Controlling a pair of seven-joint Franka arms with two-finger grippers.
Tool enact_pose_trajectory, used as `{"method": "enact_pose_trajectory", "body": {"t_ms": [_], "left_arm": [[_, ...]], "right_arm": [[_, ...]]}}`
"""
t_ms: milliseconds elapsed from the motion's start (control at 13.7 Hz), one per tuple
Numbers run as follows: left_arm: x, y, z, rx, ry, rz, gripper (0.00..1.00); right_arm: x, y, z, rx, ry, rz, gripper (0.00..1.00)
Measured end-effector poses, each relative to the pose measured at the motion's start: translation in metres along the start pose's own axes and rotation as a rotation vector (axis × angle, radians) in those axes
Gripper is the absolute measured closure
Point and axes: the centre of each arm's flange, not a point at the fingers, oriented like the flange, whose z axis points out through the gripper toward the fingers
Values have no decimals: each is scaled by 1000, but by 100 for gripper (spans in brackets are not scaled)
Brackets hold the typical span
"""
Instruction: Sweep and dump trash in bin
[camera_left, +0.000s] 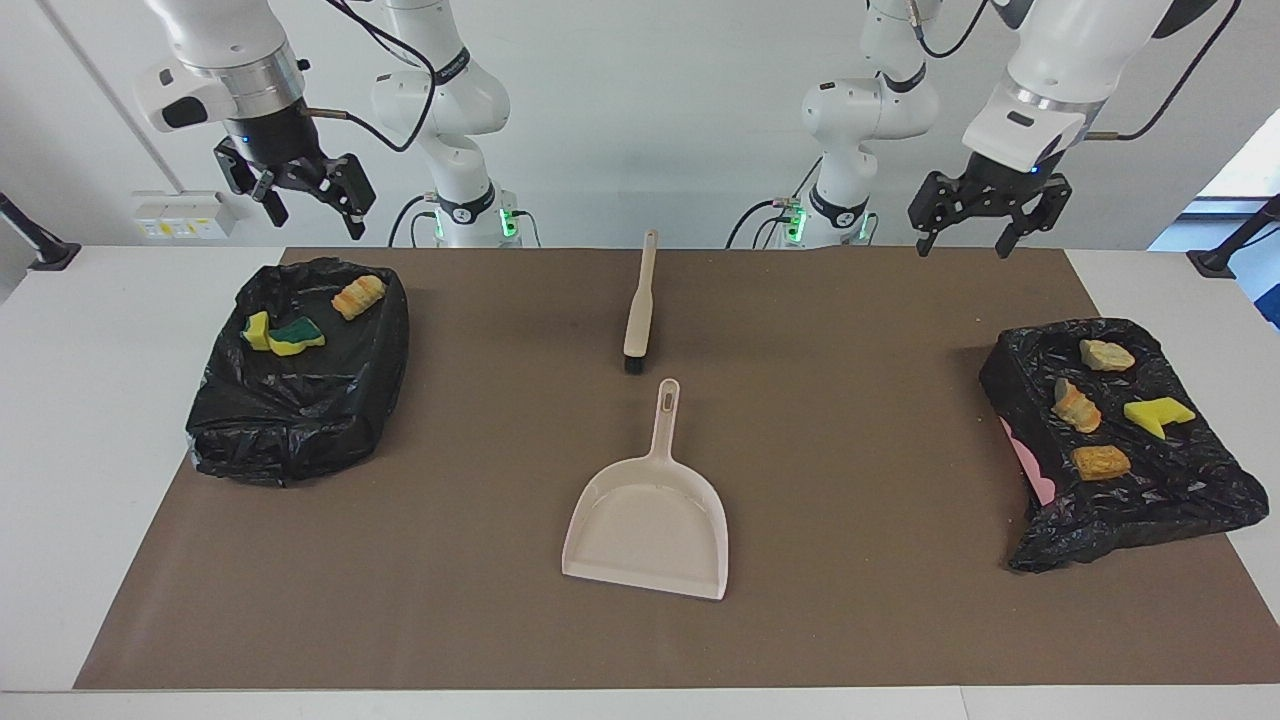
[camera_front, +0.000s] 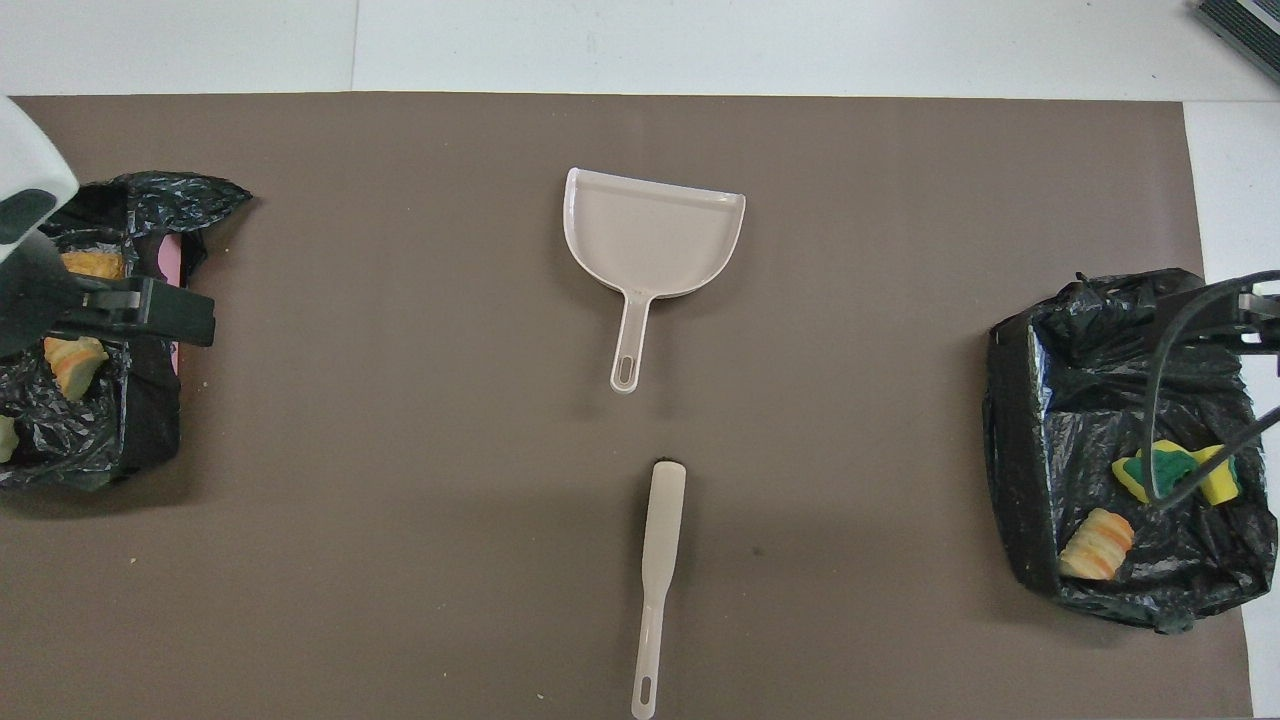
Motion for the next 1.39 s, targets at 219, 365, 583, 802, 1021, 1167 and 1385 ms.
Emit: {"method": "enact_pose_trajectory", "body": {"t_ms": [219,365,583,802,1021,1167,1385], "left_arm": [[-2,-22,-14,0,3,-29,0],[-7,-30,-16,3,-10,-30,0],[-16,-32,-19,7,-15,-20,0],[-17,-31,-20,7,-15,-19,0],[-17,-33,-19,7,-15,-21,0],[-16,-36,-19,7,-15,-27,0],[-18,-52,-19,7,-23,-52,0]], "right_arm": [[-2,2,-4,7,6,-3,0],[-1,5,-4,8,10,-25,0],[6,26,-7,15,41,-39,0],[6,26,-7,21,41,-61,0],[5,21,-6,22,40,-72,0],[5,20,-7,22,40,-74,0],[3,16,-8,22,42,-80,0]]}}
